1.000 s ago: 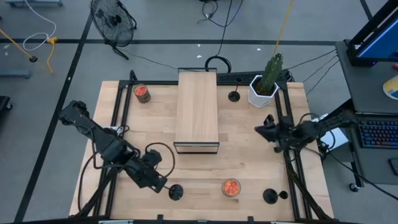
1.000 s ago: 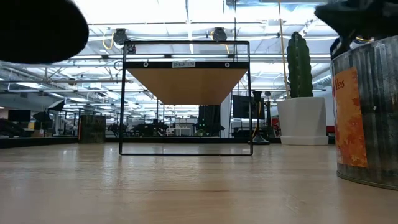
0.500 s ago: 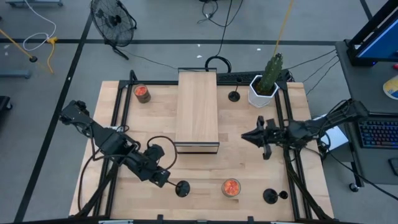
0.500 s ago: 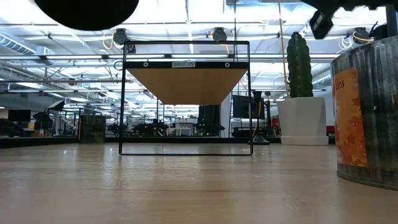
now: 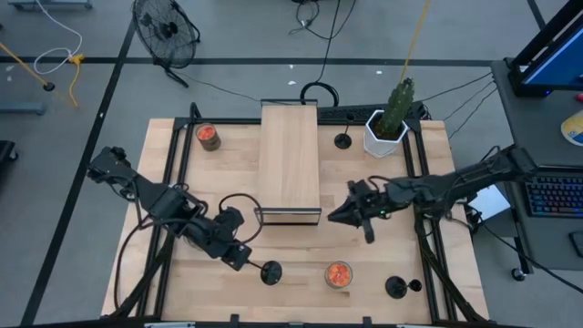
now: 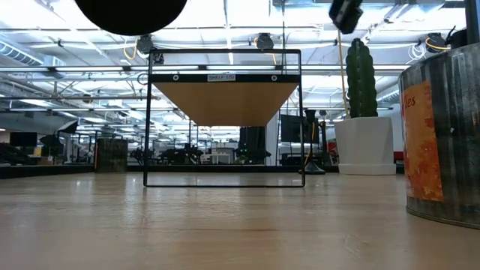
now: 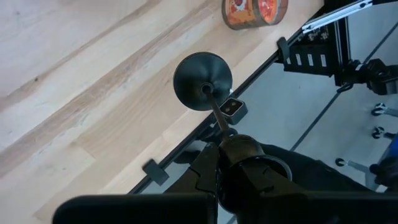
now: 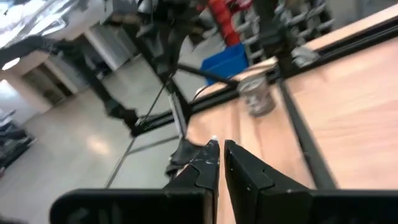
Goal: Pick & Place candle stick holders
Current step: Put the bottom left black candle holder on the shelf
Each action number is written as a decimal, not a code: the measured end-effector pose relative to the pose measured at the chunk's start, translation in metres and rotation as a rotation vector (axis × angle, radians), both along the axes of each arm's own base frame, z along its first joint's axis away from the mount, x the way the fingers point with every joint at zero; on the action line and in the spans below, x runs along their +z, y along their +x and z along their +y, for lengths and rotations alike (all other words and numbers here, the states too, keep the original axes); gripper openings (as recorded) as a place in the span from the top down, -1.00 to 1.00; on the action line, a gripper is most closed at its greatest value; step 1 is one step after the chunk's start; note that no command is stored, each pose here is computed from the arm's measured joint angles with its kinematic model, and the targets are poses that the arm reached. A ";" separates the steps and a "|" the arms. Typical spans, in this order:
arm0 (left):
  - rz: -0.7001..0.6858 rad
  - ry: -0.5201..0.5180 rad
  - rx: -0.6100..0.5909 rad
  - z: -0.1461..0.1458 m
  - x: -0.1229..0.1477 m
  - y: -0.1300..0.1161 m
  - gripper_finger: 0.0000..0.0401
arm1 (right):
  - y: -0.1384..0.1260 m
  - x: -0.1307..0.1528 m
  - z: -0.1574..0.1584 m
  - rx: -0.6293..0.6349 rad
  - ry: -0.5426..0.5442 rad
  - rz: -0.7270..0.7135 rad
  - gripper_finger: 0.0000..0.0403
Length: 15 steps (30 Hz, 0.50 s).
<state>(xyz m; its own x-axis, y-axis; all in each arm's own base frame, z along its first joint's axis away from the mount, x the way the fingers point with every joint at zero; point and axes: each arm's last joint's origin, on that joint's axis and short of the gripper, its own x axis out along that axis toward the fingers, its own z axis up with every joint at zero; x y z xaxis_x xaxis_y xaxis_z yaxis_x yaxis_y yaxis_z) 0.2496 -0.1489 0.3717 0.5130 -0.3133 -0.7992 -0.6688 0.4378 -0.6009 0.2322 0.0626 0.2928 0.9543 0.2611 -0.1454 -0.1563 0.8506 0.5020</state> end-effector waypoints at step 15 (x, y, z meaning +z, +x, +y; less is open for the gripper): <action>-0.082 0.038 -0.022 0.016 0.003 0.013 0.92 | 0.025 -0.001 0.000 -0.001 -0.081 -0.144 0.91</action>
